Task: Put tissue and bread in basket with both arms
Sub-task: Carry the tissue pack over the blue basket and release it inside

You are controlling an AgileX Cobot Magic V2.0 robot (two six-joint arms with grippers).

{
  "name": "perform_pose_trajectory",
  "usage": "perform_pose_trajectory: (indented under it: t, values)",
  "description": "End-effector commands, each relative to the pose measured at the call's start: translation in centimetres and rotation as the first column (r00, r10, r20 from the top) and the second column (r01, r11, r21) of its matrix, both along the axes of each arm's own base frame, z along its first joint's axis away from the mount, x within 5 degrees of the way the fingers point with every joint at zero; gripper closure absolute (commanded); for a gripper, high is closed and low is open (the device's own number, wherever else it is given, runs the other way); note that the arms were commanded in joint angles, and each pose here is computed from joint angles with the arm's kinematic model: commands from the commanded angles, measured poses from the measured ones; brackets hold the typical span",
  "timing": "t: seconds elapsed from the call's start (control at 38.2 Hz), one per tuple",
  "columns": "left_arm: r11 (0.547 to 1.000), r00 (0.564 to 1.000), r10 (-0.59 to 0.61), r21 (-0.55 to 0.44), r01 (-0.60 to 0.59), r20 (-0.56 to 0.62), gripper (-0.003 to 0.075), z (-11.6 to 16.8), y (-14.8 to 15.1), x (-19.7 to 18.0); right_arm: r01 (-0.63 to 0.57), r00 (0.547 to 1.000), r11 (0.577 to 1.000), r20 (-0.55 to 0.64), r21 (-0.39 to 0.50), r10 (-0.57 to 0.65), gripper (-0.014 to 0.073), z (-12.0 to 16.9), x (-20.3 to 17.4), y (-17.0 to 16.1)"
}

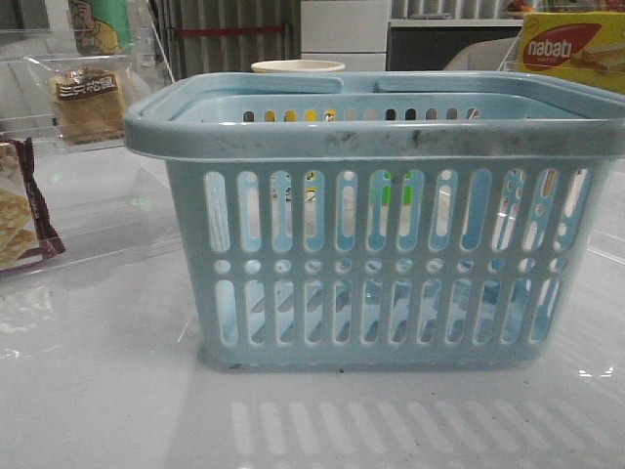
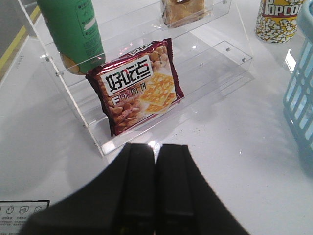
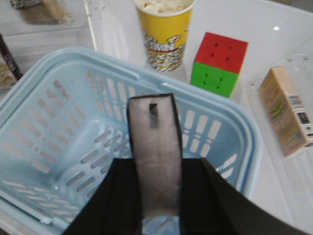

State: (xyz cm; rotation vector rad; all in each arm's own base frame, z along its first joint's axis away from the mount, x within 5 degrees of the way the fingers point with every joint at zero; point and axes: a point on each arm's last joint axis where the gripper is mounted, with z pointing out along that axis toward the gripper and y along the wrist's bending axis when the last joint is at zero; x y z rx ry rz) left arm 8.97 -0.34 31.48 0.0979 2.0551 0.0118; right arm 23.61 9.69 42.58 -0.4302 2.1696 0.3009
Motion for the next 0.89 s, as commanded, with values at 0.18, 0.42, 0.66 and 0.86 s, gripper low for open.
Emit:
perform_pose_trajectory:
  t: [0.18, 0.42, 0.66, 0.86]
  values:
    - [1.000, 0.996, 0.004, -0.010, -0.003, 0.087, 0.0630, 1.4, 0.0, 0.4, -0.031, 0.998, 1.000, -0.063, -0.004, 0.030, 0.0424, -3.6, 4.2, 2.8]
    - [1.000, 0.996, 0.004, -0.010, -0.003, 0.087, 0.0630, 1.4, 0.0, 0.4, -0.025, 0.982, 1.000, -0.186, 0.007, 0.026, 0.0420, -8.0, 7.6, 4.5]
    - [1.000, 0.996, 0.004, -0.010, -0.003, 0.087, 0.0630, 1.4, 0.0, 0.4, -0.014, 0.968, 1.000, -0.251, 0.002, 0.014, 0.0225, -11.4, 9.8, 5.5]
    - [1.000, 0.996, 0.004, -0.010, -0.003, 0.087, 0.0630, 1.4, 0.0, 0.4, -0.008, 0.975, 1.000, -0.220, 0.013, 0.010, 0.0015, -11.2, 10.1, 5.6]
